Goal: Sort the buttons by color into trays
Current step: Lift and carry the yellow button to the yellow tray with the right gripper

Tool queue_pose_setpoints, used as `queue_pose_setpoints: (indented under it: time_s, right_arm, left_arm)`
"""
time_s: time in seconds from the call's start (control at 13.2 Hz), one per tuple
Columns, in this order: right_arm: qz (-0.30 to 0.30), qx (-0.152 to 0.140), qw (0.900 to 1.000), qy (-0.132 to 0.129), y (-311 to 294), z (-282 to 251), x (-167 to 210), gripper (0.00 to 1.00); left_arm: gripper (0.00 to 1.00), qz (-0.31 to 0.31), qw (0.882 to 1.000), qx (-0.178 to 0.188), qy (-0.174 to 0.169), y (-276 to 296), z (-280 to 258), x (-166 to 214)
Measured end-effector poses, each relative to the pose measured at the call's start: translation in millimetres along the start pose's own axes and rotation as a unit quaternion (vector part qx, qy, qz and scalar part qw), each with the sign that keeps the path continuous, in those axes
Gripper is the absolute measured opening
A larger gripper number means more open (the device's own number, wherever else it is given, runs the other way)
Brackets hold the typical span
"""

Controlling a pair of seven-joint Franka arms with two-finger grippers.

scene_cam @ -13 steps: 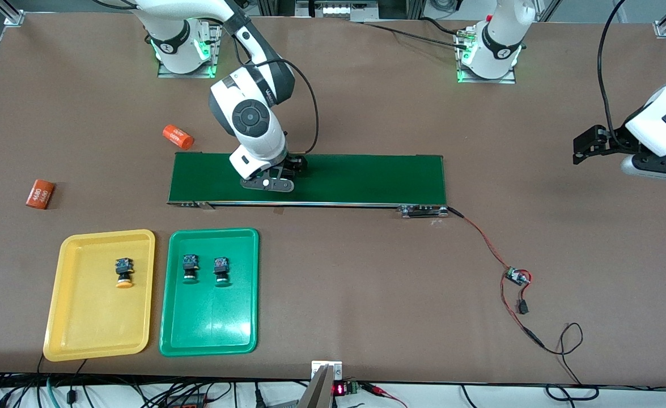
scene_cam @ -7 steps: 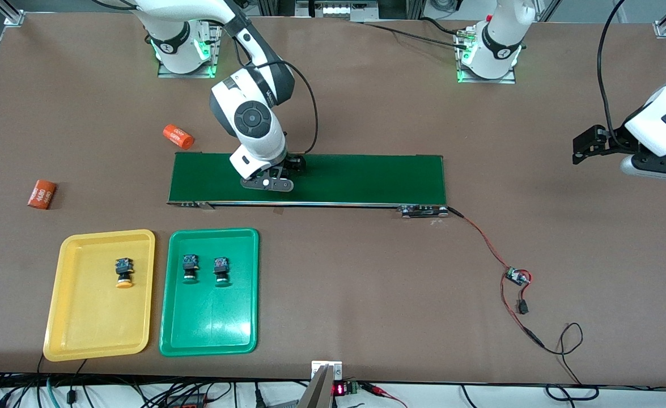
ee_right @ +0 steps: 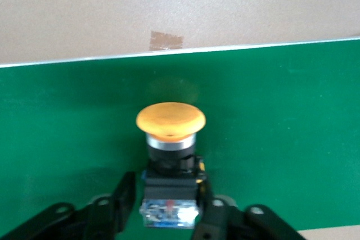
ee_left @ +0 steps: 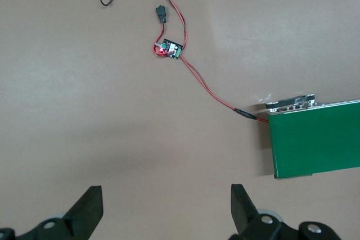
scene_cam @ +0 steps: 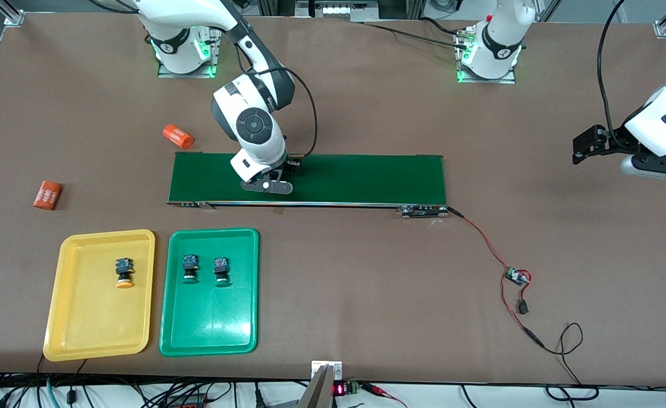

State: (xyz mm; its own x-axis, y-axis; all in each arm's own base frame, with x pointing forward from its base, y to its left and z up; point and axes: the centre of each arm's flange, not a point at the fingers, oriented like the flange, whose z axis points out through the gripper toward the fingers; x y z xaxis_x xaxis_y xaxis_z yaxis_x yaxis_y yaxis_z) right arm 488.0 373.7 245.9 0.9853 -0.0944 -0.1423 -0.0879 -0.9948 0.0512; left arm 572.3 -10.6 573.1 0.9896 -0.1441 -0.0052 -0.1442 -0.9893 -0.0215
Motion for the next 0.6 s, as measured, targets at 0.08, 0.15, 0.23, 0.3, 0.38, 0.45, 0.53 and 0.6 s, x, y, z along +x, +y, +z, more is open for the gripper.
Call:
queue_pose_setpoints:
  time_s: [0.08, 0.15, 0.23, 0.3, 0.38, 0.45, 0.53, 0.6]
  right_arm:
    - [0.003, 0.001, 1.0, 0.0, 3, -1, 3, 0.41]
    - [0.008, 0.002, 1.0, 0.002, 7, -3, 7, 0.41]
    - [0.013, 0.006, 1.0, 0.006, 11, -7, 13, 0.41]
    - [0.021, 0.012, 1.0, 0.012, 17, -13, 21, 0.41]
    - [0.031, 0.019, 0.999, 0.021, 24, -24, 33, 0.41]
    - [0.04, 0.026, 0.998, 0.033, 36, -36, 50, 0.41]
    - [0.047, 0.031, 0.997, 0.044, 52, -48, 68, 0.41]
    - [0.051, 0.033, 0.997, 0.056, 73, -59, 88, 0.41]
  left_arm:
    - [1.0, 0.0, 1.0, 0.0, 0.0, 0, 0, 0]
    - [1.0, 0.0, 1.0, 0.0, 0.0, 0, 0, 0]
    - [1.0, 0.0, 1.0, 0.0, 0.0, 0, 0, 0]
    - [1.0, 0.0, 1.0, 0.0, 0.0, 0, 0, 0]
    - [1.0, 0.0, 1.0, 0.0, 0.0, 0, 0, 0]
    - [1.0, 0.0, 1.0, 0.0, 0.0, 0, 0, 0]
    - [1.0, 0.0, 1.0, 0.0, 0.0, 0, 0, 0]
    - [1.0, 0.0, 1.0, 0.0, 0.0, 0, 0, 0]
